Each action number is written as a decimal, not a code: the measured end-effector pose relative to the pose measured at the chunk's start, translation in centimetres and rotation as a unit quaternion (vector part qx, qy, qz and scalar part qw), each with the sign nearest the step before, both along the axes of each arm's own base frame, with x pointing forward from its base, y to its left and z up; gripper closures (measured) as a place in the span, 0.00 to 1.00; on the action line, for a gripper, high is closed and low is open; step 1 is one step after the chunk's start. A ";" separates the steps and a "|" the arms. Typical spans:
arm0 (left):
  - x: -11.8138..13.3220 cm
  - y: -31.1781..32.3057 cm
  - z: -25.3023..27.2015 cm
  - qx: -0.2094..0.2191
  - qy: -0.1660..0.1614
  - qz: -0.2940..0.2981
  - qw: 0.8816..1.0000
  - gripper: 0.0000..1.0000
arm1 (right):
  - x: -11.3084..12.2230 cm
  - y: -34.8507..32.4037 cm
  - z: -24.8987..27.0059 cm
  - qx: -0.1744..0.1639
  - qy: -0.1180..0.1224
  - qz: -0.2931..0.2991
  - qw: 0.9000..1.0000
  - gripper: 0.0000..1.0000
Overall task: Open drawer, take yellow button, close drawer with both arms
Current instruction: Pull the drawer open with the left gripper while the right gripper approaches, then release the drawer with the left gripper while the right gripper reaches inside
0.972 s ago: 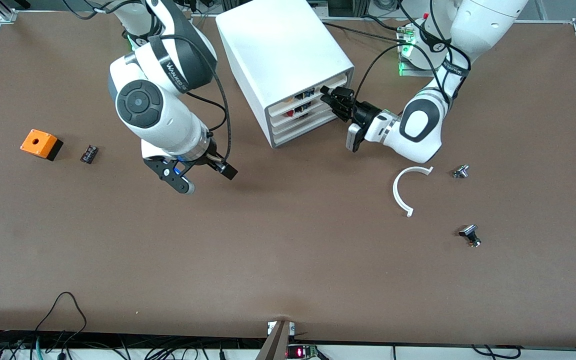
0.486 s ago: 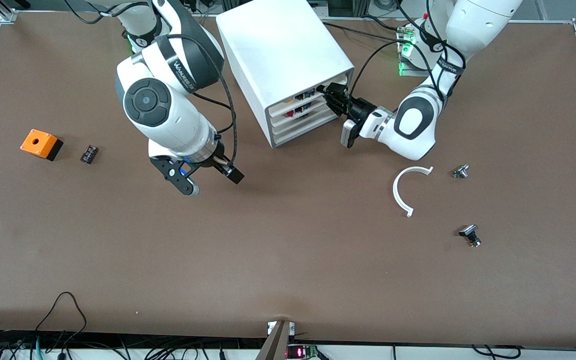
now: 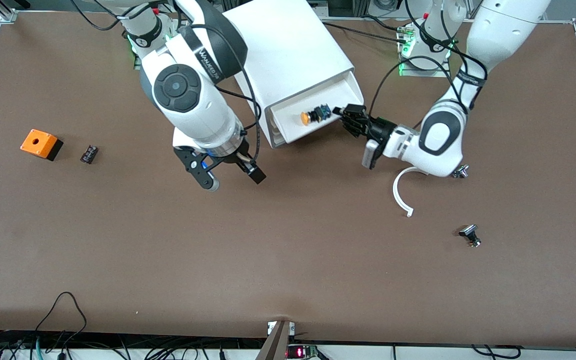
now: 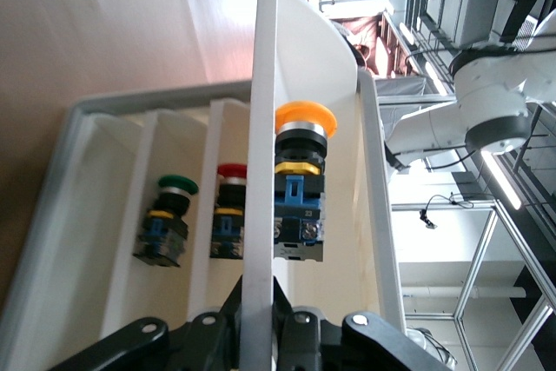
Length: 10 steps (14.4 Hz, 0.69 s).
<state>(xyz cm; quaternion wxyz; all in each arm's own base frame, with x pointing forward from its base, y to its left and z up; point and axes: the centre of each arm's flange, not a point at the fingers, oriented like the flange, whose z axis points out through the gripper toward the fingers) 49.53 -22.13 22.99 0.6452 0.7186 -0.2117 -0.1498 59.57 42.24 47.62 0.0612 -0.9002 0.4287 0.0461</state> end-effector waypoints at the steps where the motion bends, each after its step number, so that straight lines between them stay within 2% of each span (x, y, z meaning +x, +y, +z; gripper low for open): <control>1: 0.8 0.5 -0.1 -0.002 -0.002 0.006 1.000 0.90 | -0.3 0.8 0.1 0.002 0.000 -0.010 1.000 0.00; 5: 2.4 1.0 0.2 0.003 -0.001 0.013 1.000 0.90 | -2.5 5.5 -0.2 0.009 0.003 -0.046 0.999 0.00; 6: 2.7 1.1 0.2 0.007 -0.005 0.016 1.000 0.85 | -3.2 6.7 -0.5 0.010 0.004 -0.054 0.998 0.00; 10: 4.7 2.7 1.6 0.029 -0.027 0.013 0.999 0.47 | -6.6 11.1 -0.9 0.016 0.009 -0.089 0.996 0.00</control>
